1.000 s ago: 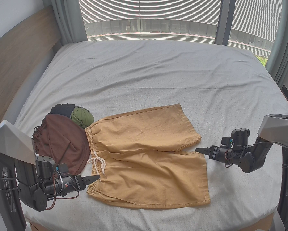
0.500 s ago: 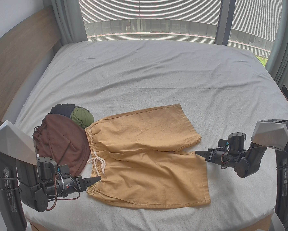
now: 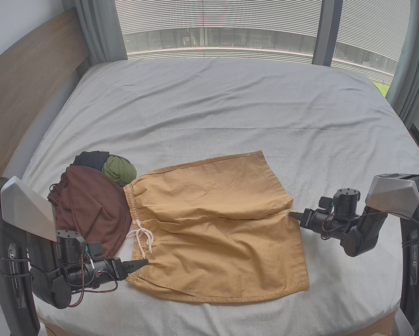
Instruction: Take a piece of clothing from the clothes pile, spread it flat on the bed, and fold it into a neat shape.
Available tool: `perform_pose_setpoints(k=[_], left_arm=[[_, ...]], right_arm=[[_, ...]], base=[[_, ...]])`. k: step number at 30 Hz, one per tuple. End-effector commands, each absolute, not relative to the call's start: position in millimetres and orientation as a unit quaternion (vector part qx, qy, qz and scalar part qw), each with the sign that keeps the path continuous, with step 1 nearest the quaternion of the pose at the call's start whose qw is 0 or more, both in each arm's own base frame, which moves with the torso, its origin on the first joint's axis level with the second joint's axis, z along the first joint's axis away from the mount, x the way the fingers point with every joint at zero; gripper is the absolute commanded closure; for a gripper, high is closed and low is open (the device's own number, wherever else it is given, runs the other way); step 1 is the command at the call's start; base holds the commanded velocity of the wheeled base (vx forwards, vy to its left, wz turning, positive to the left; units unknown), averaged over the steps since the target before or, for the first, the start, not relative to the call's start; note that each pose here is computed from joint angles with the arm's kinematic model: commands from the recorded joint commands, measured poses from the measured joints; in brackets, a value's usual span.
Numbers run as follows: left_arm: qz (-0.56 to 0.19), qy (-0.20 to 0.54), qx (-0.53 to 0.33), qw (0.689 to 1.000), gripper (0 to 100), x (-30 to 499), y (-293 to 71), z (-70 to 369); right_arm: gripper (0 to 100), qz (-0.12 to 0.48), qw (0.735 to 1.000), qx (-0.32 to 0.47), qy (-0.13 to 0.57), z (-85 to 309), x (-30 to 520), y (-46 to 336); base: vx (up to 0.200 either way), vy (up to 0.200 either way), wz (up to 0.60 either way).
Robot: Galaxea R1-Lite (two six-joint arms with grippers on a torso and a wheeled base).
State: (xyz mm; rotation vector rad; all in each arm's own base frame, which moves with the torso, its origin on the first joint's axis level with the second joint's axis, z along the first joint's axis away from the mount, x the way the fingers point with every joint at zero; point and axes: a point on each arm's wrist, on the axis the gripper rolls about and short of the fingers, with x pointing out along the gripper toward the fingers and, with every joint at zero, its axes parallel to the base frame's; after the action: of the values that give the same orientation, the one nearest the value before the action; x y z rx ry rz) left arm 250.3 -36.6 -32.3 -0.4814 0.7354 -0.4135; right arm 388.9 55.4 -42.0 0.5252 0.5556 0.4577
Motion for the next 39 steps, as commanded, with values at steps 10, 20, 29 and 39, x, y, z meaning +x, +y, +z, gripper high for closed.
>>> perform_pose_setpoints(k=[10, 20, 29, 39], left_arm=[[-0.196, 0.361, -0.231, 0.882, 0, 249.4, -36.4, -36.2], [-0.195, 0.361, -0.231, 0.882, 0, 249.0, -36.4, -36.2], [-0.196, 0.362, -0.229, 0.882, 0, 247.7, -36.2, -35.7], [-0.196, 0.362, -0.228, 0.882, 0, 247.4, -36.2, -35.6]], right_arm=[[100, 0.217, 0.906, 0.259, 0.254, -39.0, 395.3, 50.8], [100, 0.222, 0.909, 0.256, 0.244, -37.4, 395.8, 52.1], [100, 0.227, 0.914, 0.254, 0.222, -30.3, 393.6, 51.2], [100, 0.221, 0.911, 0.255, 0.238, -34.7, 387.9, 49.4]], base=[[0.0, 0.0, 0.0], [0.0, 0.0, 0.0], [0.0, 0.0, 0.0], [0.0, 0.0, 0.0]])
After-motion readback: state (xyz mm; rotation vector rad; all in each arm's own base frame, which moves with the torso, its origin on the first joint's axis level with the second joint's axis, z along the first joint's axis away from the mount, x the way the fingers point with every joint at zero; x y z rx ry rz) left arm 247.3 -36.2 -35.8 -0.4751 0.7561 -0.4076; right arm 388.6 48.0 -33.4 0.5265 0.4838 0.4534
